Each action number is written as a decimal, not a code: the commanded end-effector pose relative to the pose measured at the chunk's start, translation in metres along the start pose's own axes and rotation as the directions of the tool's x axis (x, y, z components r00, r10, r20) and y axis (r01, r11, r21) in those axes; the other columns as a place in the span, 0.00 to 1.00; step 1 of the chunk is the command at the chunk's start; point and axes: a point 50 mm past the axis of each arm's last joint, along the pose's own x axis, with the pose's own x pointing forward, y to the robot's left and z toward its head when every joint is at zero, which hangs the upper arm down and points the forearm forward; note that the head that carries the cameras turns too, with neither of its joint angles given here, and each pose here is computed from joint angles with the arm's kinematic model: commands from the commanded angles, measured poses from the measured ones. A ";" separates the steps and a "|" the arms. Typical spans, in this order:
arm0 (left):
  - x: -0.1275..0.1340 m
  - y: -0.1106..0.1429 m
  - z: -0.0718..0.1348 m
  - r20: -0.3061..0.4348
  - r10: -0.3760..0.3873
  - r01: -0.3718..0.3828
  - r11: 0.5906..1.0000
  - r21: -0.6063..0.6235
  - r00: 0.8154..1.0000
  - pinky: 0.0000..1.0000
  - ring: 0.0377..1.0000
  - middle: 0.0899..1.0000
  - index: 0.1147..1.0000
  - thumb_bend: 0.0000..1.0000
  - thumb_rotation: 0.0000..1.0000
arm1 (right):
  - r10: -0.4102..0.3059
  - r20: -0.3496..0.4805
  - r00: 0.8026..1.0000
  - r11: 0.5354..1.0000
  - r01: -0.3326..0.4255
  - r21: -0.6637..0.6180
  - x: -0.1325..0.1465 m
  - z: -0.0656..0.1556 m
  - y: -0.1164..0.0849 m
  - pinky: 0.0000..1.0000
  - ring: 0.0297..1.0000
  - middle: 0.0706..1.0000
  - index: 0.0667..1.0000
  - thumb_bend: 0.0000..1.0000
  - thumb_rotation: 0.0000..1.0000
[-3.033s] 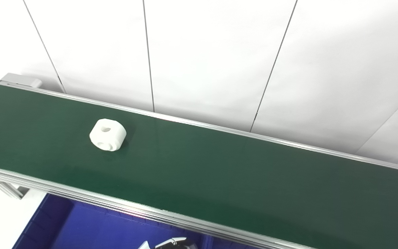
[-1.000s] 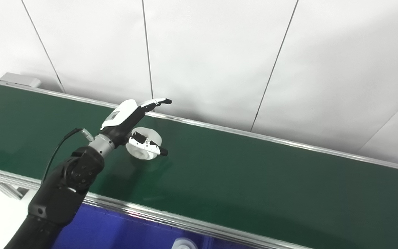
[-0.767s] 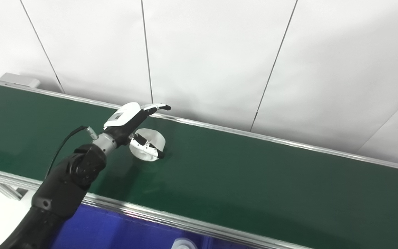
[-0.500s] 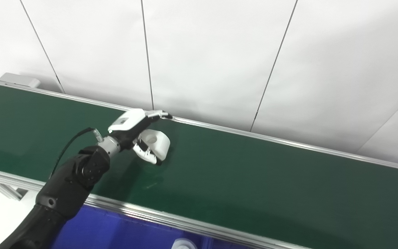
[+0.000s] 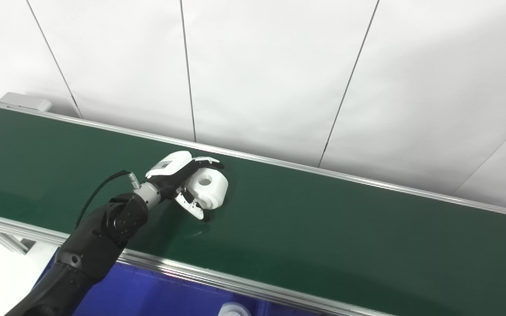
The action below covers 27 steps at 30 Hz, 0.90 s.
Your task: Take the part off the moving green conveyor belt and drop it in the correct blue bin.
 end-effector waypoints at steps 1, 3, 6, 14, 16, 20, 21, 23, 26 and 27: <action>0.008 0.013 0.010 0.061 0.039 -0.038 0.999 -0.008 0.997 0.55 0.53 0.55 0.56 0.55 0.00 | -0.015 0.066 0.998 1.000 0.014 0.024 -0.002 0.010 -0.001 0.79 0.83 0.84 0.85 0.62 0.37; 0.008 0.012 0.011 0.067 0.047 -0.045 0.999 -0.027 0.997 0.50 0.43 0.47 0.49 0.51 0.00 | -0.014 0.067 0.998 1.000 0.012 0.022 -0.002 0.010 -0.002 0.80 0.84 0.84 0.86 0.62 0.37; 0.008 0.011 0.013 0.073 0.058 -0.053 0.997 -0.063 0.996 0.49 0.41 0.45 0.46 0.50 0.00 | -0.016 0.067 0.998 1.000 0.015 0.022 -0.002 0.010 -0.002 0.81 0.84 0.84 0.85 0.62 0.37; 0.006 0.012 0.015 0.060 0.070 -0.063 0.992 -0.112 0.996 0.46 0.40 0.45 0.47 0.50 0.00 | -0.023 0.069 0.997 0.999 0.021 0.033 -0.001 0.011 0.000 0.81 0.85 0.84 0.85 0.61 0.35; 0.003 0.012 0.015 0.067 0.076 -0.068 0.991 -0.114 0.995 0.47 0.40 0.45 0.47 0.50 0.00 | -0.021 0.068 0.997 0.999 0.020 0.028 -0.002 0.012 0.001 0.80 0.85 0.85 0.86 0.61 0.37; -0.007 0.016 0.017 0.116 0.128 -0.109 0.982 -0.151 0.985 0.46 0.40 0.45 0.47 0.50 0.00 | -0.022 0.077 0.997 1.000 0.020 0.022 -0.003 0.017 0.003 0.78 0.84 0.85 0.86 0.61 0.40; -0.013 0.016 0.019 0.133 0.147 -0.125 0.979 -0.161 0.980 0.45 0.40 0.45 0.47 0.50 0.00 | -0.023 0.078 0.997 0.999 0.021 0.026 -0.004 0.018 0.003 0.79 0.85 0.85 0.86 0.61 0.40; -0.026 0.018 0.024 0.174 0.186 -0.152 0.970 -0.190 0.967 0.46 0.40 0.45 0.46 0.50 0.00 | -0.023 0.081 0.996 0.999 0.021 0.030 -0.005 0.021 0.004 0.78 0.84 0.86 0.87 0.61 0.40; -0.045 0.021 0.032 0.232 0.243 -0.183 0.951 -0.250 0.942 0.46 0.40 0.46 0.45 0.50 0.00 | -0.025 0.085 0.996 0.999 0.023 0.028 -0.005 0.026 0.005 0.78 0.83 0.86 0.87 0.61 0.40; -0.053 0.021 0.034 0.240 0.256 -0.190 0.945 -0.266 0.936 0.47 0.40 0.46 0.45 0.50 0.00 | -0.025 0.084 0.996 0.999 0.023 0.023 -0.006 0.028 0.005 0.78 0.84 0.86 0.87 0.61 0.40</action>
